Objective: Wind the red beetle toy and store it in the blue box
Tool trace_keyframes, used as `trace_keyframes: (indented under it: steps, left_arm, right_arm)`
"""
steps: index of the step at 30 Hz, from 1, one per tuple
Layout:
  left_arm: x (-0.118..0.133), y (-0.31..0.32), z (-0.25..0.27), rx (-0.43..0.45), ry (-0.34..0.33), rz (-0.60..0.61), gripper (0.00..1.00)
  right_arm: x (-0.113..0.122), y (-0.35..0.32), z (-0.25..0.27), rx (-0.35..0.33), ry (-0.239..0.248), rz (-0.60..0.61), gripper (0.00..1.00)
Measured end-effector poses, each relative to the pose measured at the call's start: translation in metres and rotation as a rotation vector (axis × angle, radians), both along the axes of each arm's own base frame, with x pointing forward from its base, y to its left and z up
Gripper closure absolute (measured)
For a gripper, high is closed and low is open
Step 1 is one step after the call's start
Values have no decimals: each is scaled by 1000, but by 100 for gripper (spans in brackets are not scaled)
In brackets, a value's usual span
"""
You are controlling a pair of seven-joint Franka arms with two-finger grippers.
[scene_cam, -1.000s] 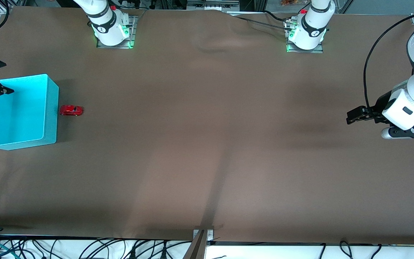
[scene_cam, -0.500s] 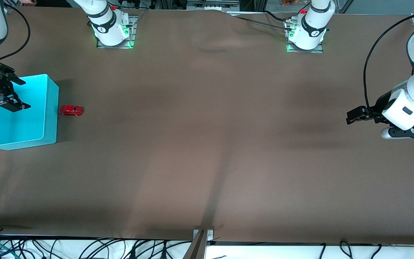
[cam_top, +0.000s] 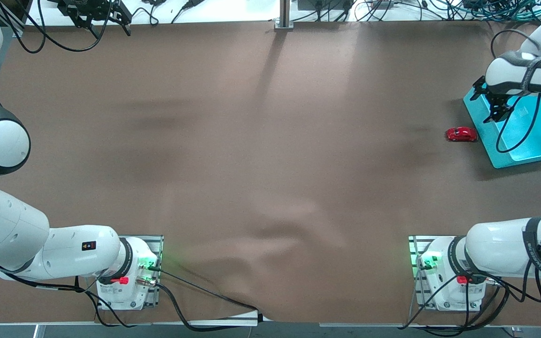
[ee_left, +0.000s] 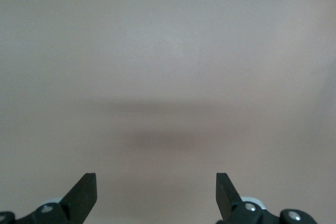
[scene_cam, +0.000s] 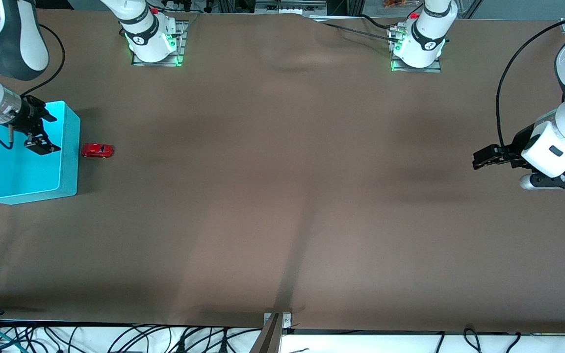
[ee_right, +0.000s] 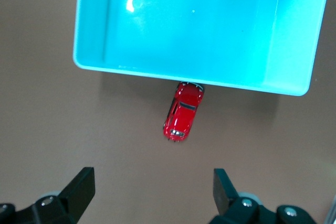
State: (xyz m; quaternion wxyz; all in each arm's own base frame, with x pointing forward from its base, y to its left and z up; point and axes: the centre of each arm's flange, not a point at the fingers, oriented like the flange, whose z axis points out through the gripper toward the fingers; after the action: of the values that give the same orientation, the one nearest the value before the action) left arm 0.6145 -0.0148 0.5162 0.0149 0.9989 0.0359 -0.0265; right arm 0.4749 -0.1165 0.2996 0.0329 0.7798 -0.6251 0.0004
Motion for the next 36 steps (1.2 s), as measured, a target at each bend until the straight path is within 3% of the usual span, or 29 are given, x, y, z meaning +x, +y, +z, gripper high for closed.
trace_keyframes:
  steps: [8,18,36]
  left_arm:
    - [0,-1,0,0,1,-1,0]
    - [0,-1,-1,0,1,-1,0]
    - [0,-1,-1,0,1,-1,0]
  right_arm:
    - [-8,3,-48,-1,13,-12,0]
    - [-7,-4,-83,-11,-5,-23,0]
    - [-11,-14,-112,-21,-4,-39,0]
